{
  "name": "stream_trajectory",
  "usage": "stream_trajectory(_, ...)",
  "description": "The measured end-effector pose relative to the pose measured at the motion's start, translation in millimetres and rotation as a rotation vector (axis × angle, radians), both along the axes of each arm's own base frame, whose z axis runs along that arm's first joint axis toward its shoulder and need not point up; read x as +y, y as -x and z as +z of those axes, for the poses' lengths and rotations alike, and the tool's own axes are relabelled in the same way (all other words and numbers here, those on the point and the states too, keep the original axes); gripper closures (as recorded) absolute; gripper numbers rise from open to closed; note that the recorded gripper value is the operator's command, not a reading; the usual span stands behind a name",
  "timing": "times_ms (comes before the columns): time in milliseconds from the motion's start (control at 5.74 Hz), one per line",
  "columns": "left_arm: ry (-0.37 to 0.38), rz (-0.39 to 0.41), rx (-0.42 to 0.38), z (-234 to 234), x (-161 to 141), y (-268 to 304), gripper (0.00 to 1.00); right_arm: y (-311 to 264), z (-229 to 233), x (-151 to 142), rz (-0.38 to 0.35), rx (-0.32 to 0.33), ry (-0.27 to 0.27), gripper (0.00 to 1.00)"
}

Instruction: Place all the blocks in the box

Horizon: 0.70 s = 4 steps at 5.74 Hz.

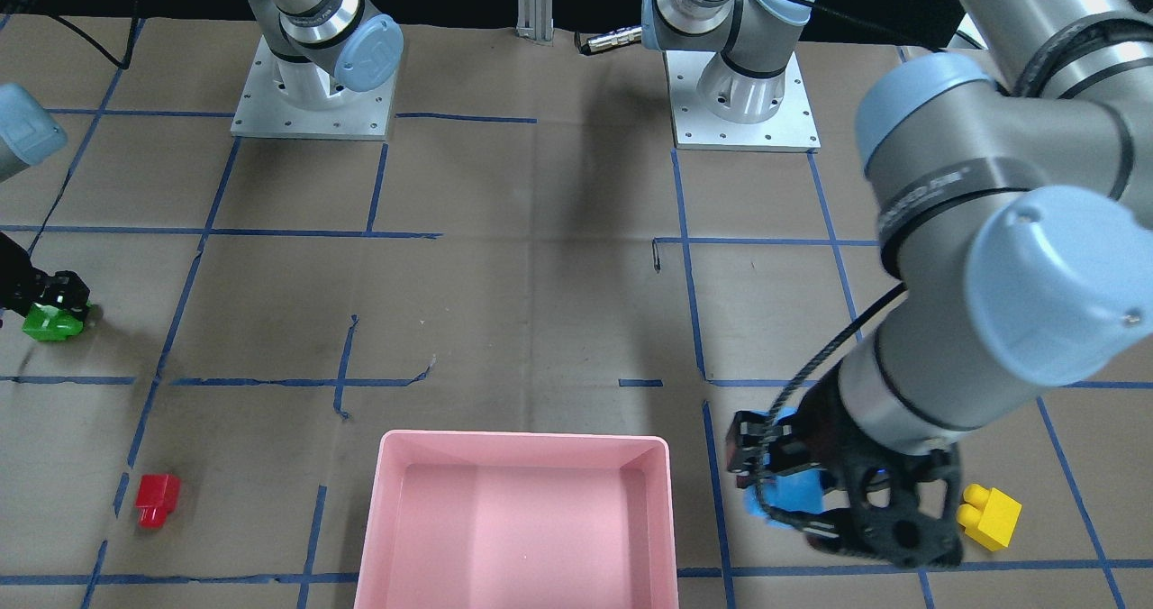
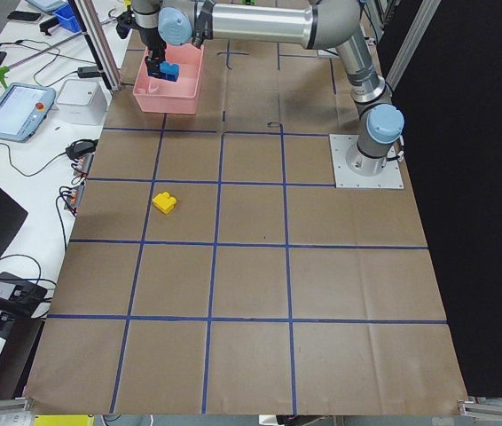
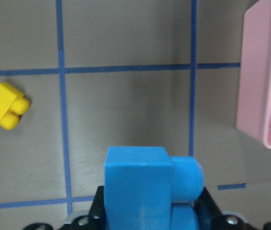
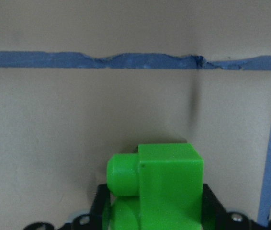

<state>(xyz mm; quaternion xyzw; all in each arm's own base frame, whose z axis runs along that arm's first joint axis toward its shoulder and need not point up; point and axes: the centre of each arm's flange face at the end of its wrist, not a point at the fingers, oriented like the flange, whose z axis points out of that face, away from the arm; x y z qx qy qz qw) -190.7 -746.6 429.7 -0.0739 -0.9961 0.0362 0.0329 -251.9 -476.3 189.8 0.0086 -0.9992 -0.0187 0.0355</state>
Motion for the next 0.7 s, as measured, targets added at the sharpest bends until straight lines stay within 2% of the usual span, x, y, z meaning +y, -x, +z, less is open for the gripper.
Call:
stream_trajectory(174,-0.008,-0.027,-0.017,-33,-11,57,0.73,1,16,-2,-0.001,0.003,0.002,0.96)
stream_trajectory(349,-0.022,-0.048,-0.036,-77,-19,93,0.73,2,53,-7,0.000,0.006,0.009,0.96)
stream_trajectory(523,-0.032,-0.047,-0.043,-117,-27,109,0.30,-6,101,-18,0.022,0.012,0.028,0.95)
stream_trajectory(697,-0.037,-0.038,-0.045,-139,-32,115,0.01,-29,148,-38,0.076,0.005,0.056,0.95)
